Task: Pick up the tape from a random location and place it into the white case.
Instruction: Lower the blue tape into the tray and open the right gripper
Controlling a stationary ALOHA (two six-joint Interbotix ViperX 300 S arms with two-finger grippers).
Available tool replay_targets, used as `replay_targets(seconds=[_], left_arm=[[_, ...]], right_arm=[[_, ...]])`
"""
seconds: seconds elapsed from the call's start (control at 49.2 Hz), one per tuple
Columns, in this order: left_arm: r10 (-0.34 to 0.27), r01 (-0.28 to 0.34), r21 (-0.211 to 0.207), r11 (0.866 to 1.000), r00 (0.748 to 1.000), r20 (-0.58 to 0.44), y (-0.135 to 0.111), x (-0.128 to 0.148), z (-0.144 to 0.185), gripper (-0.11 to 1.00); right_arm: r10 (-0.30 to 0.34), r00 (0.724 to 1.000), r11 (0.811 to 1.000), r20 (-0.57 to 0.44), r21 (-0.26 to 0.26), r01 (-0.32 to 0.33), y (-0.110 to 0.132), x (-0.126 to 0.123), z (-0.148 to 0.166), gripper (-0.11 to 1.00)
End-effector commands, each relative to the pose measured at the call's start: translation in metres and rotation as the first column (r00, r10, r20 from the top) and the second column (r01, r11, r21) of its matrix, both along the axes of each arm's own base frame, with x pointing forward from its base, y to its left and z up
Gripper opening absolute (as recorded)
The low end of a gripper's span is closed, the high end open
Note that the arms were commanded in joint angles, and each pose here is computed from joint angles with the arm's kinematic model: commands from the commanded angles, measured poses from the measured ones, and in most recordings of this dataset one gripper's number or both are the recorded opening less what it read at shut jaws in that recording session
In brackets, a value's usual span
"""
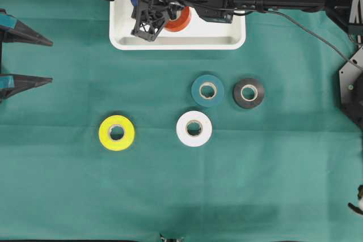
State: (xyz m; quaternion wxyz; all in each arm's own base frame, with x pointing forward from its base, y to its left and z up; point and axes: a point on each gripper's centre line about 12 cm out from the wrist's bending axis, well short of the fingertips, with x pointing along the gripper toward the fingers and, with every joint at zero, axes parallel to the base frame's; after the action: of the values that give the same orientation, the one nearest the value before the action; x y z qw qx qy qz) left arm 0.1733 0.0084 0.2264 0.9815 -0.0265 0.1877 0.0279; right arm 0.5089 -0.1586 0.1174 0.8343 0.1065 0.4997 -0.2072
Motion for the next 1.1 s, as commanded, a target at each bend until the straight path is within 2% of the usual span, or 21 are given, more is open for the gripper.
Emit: replay_targets(seconds=[0.0, 0.081, 0.122, 0.264, 0.325, 0.366, 0.488, 0.752, 1.077], left_arm=[[0.002, -0.002, -0.003, 1.000, 1.000, 0.006, 0.000, 0.002, 0.002, 0.98], [0.002, -0.002, -0.003, 1.000, 1.000, 0.008, 0.000, 0.002, 0.003, 0.98], [0.002, -0.002, -0.003, 1.000, 1.000, 0.008, 0.000, 0.002, 0.003, 0.98], [0.002, -0.002, -0.003, 1.000, 1.000, 0.008, 0.000, 0.002, 0.003, 0.98], [0.002, -0.002, -0.001, 1.000, 1.000, 0.006, 0.000, 0.002, 0.002, 0.98], [0.002, -0.002, -0.003, 1.000, 1.000, 0.006, 0.000, 0.002, 0.003, 0.98], [0.002, -0.002, -0.003, 1.000, 1.000, 0.006, 0.000, 0.002, 0.002, 0.98], [0.002, -0.002, -0.001, 1.000, 1.000, 0.005, 0.000, 0.002, 0.002, 0.98], [0.002, -0.002, -0.001, 1.000, 1.000, 0.006, 0.000, 0.002, 0.002, 0.98]], right_arm=[[0.006, 1.000, 1.000, 0.012, 0.002, -0.006, 0.005, 0.003, 0.006, 0.32], [0.005, 1.000, 1.000, 0.015, 0.001, -0.005, 0.005, 0.003, 0.007, 0.32], [0.004, 1.000, 1.000, 0.018, -0.001, -0.004, 0.005, 0.003, 0.009, 0.36], [0.006, 1.000, 1.000, 0.026, -0.006, -0.005, 0.005, 0.003, 0.014, 0.78], [0.007, 0.999, 1.000, 0.036, -0.012, -0.006, 0.005, 0.003, 0.018, 0.89], [0.006, 0.999, 1.000, 0.040, -0.014, -0.006, 0.004, 0.003, 0.021, 0.92], [0.009, 0.999, 1.000, 0.052, -0.023, -0.008, 0.004, 0.003, 0.028, 0.89], [0.011, 0.998, 0.999, 0.062, -0.035, -0.009, 0.002, 0.002, 0.040, 0.90], [0.015, 0.990, 0.995, 0.139, -0.098, -0.001, 0.001, -0.008, 0.115, 0.90]])
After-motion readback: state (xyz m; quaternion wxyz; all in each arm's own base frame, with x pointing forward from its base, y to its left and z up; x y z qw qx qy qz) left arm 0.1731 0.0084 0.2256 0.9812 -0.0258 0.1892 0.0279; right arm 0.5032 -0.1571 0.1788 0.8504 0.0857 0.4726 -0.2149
